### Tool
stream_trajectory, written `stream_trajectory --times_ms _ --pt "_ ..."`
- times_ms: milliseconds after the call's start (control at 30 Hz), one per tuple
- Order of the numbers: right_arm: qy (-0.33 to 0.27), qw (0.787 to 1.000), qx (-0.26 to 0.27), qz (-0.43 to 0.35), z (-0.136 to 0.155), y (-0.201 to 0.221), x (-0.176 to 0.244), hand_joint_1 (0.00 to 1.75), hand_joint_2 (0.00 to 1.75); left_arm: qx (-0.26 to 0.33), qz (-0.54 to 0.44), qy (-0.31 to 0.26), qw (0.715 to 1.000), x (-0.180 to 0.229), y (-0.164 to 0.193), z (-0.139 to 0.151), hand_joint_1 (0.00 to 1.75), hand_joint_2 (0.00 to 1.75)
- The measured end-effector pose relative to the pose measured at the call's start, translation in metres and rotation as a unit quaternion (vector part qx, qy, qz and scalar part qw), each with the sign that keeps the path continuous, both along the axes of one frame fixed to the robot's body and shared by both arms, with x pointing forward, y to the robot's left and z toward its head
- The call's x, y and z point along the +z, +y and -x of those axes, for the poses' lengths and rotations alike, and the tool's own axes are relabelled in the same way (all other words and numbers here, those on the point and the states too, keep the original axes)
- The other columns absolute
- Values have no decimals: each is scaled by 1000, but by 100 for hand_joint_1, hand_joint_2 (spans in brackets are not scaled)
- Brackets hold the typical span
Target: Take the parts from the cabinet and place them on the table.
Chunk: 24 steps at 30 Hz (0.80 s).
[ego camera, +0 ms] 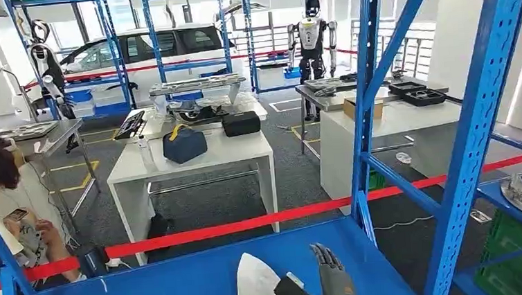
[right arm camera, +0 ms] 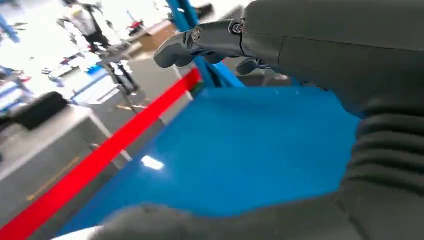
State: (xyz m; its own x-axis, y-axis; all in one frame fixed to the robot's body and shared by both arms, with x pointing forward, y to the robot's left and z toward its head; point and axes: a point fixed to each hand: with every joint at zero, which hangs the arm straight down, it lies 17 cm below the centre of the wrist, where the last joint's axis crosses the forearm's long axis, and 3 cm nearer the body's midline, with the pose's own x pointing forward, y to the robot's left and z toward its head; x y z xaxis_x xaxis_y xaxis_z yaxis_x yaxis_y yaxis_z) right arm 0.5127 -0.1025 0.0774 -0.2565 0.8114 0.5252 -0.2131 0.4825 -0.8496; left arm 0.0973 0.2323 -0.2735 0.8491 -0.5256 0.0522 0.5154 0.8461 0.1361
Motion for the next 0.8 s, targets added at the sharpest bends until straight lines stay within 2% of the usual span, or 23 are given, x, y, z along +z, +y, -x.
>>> stream_trajectory --times_ms 233,500,533,800 --pt "6 999 -28 -16 -4 -15 -2 0 175 1 0 -1 1000 0 1 -1 0 0" --pt "53 994 -73 -60 -8 -45 -28 0 175 -5 1 1 1000 0 1 -1 0 0" --pt "57 993 -76 -63 -7 -48 -32 0 0 -7 1 1 1000 0 1 -1 0 0" --pt "51 993 -60 -85 -10 -40 -26 0 0 -3 4 2 1000 0 0 -1 0 0"
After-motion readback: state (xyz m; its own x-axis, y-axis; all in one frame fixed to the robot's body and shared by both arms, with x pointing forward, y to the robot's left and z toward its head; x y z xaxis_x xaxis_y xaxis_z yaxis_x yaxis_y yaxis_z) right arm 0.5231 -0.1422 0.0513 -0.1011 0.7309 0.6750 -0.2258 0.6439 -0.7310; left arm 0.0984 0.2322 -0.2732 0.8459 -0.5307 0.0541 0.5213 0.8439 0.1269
